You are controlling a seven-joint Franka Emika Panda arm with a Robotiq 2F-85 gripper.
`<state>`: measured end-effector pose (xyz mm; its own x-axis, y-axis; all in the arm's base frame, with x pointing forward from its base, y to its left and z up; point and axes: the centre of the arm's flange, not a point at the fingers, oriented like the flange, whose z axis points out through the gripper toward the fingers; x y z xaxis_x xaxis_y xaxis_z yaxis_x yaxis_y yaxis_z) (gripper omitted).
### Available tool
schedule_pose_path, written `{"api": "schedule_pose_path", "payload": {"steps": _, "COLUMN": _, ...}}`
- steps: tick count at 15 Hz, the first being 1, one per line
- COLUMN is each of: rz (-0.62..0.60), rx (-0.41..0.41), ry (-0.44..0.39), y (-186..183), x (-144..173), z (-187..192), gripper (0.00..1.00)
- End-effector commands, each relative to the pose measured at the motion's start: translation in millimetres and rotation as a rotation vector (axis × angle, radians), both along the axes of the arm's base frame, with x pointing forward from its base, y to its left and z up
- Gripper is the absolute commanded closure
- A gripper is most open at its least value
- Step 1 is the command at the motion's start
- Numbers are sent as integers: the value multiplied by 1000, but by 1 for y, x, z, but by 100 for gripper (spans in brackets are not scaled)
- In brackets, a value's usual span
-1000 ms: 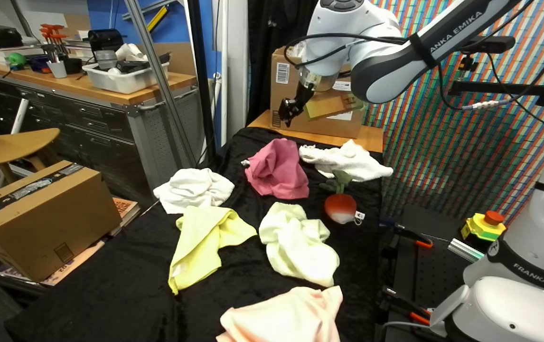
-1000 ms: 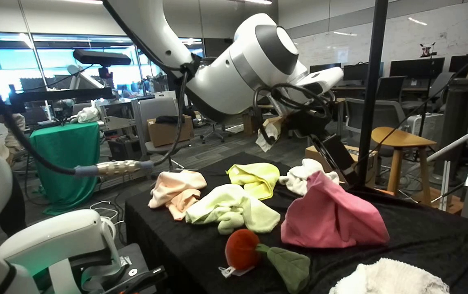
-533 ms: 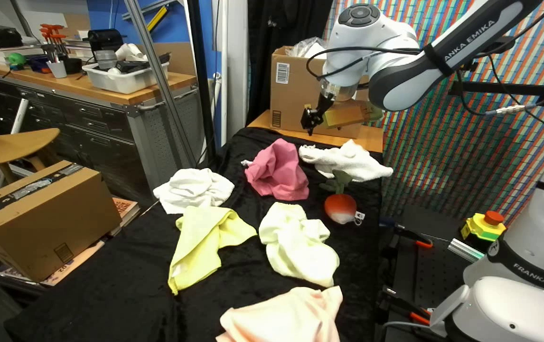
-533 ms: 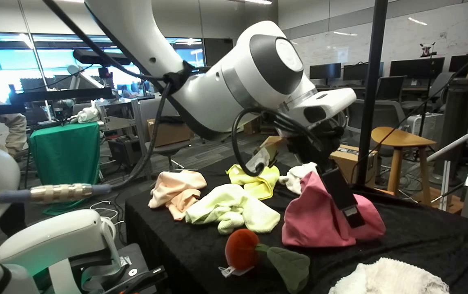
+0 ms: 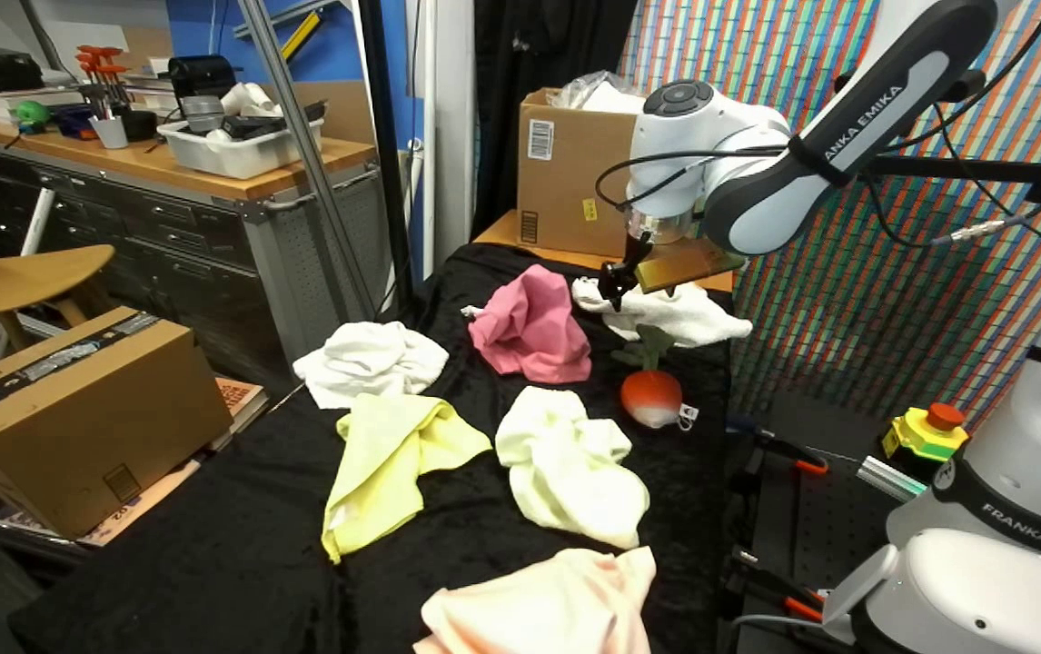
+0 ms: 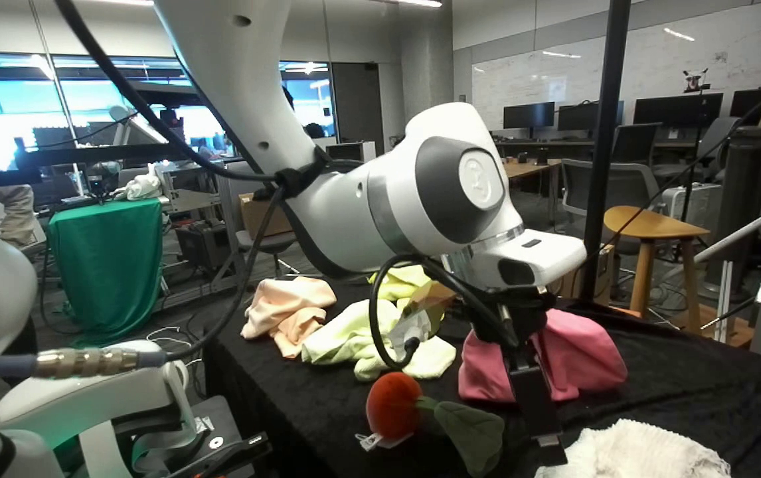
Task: Gather all the items on the table in one place
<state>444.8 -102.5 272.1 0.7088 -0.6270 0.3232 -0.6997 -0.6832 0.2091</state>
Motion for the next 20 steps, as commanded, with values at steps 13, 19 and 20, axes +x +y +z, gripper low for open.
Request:
{"api": "schedule_pose_path", "payload": {"steps": 13, "rz": 17, "rx": -27, "ry": 31, "y": -61, "x": 1, "z": -26, "gripper": 0}}
{"api": "schedule_pose_path", "payload": {"steps": 19, "rz": 75, "rx": -55, "ry": 32, "y": -70, "x": 16, "z": -28, "gripper": 0}}
{"api": "schedule_pose_path", "payload": {"steps": 20, "rz": 83, "rx": -50, "ry": 34, "y": -72, "x": 18, "z": -29, "gripper": 0}}
